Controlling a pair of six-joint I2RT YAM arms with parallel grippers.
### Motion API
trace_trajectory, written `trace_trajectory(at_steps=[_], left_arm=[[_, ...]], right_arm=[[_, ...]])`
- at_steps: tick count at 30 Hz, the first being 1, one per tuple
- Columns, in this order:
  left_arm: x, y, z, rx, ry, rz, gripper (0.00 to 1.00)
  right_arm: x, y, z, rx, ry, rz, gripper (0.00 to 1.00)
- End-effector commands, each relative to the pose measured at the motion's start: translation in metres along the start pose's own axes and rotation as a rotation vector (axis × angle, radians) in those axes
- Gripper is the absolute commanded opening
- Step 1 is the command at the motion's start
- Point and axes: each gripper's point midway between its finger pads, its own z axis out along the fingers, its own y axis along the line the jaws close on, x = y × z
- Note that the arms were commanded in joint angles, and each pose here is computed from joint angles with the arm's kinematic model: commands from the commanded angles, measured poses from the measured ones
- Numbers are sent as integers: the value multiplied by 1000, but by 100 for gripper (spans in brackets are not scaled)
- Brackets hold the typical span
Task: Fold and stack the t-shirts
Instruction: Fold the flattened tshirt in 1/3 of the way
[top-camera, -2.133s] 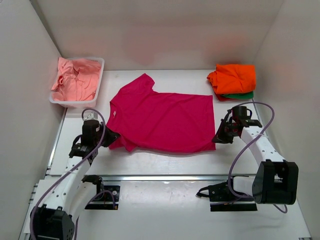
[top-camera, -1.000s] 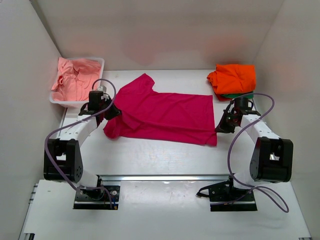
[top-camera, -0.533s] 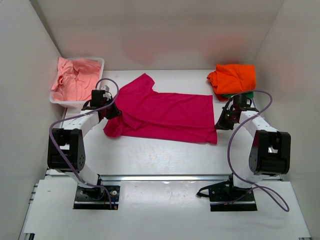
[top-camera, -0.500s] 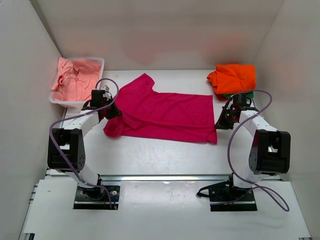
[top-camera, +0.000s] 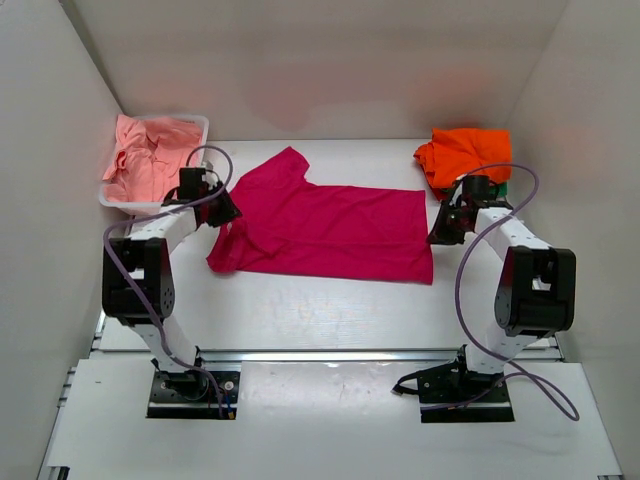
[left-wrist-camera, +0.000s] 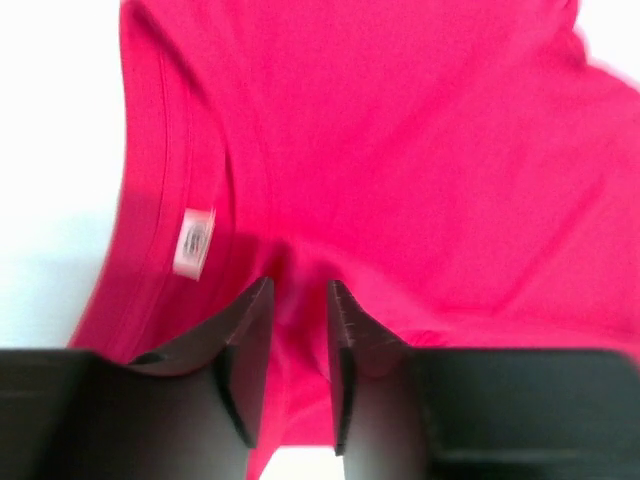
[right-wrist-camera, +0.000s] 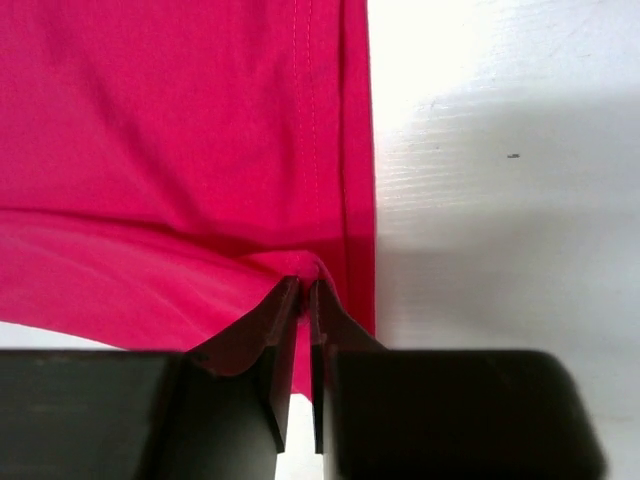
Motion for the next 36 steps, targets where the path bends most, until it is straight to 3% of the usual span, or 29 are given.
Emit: trace_trajectory(at_steps=[1,2,3,4,5,6,8,10,14,18,23,31,36], left_arm=[[-60,-23,-4,60,-114,16,44],[-61,-24,-3,66,-104,20,54],[-71,-28,-2,71,-116,29,66],[-81,-19,-3,60,-113,14,69],[-80,-16,-5,44,-94,10,70],[-78,-14,-6,42,-67,11,70],[-64,-5,-16,16,-27,7,70],[-42,8,-27,-3,6,0,70],[13,32,-55,-86,55,2,70],[47,36,-70,-129,53,-17,69],[85,42,-79,-148,54,-52,62],[84,71,-86,-282,-47,-45,57],[95,72,-72,-306,-14,-71,54]], right_arm=[[-18,-6,-10,56,-25,13,5],[-13,-8,-11,64,-3,19,8],[-12,-7,-12,63,3,17,17],[-6,-11,-13,85,9,35,21],[-1,-13,-13,95,9,26,34],[-3,-14,-17,100,-12,15,56],[2,-18,-24,94,-53,32,74],[6,-24,-31,88,-72,67,82],[24,-25,-42,102,-40,129,73],[58,-9,-39,139,14,156,55],[76,2,-36,143,-11,229,55],[83,-9,-38,154,-34,267,55],[86,-7,-36,136,-28,258,55]])
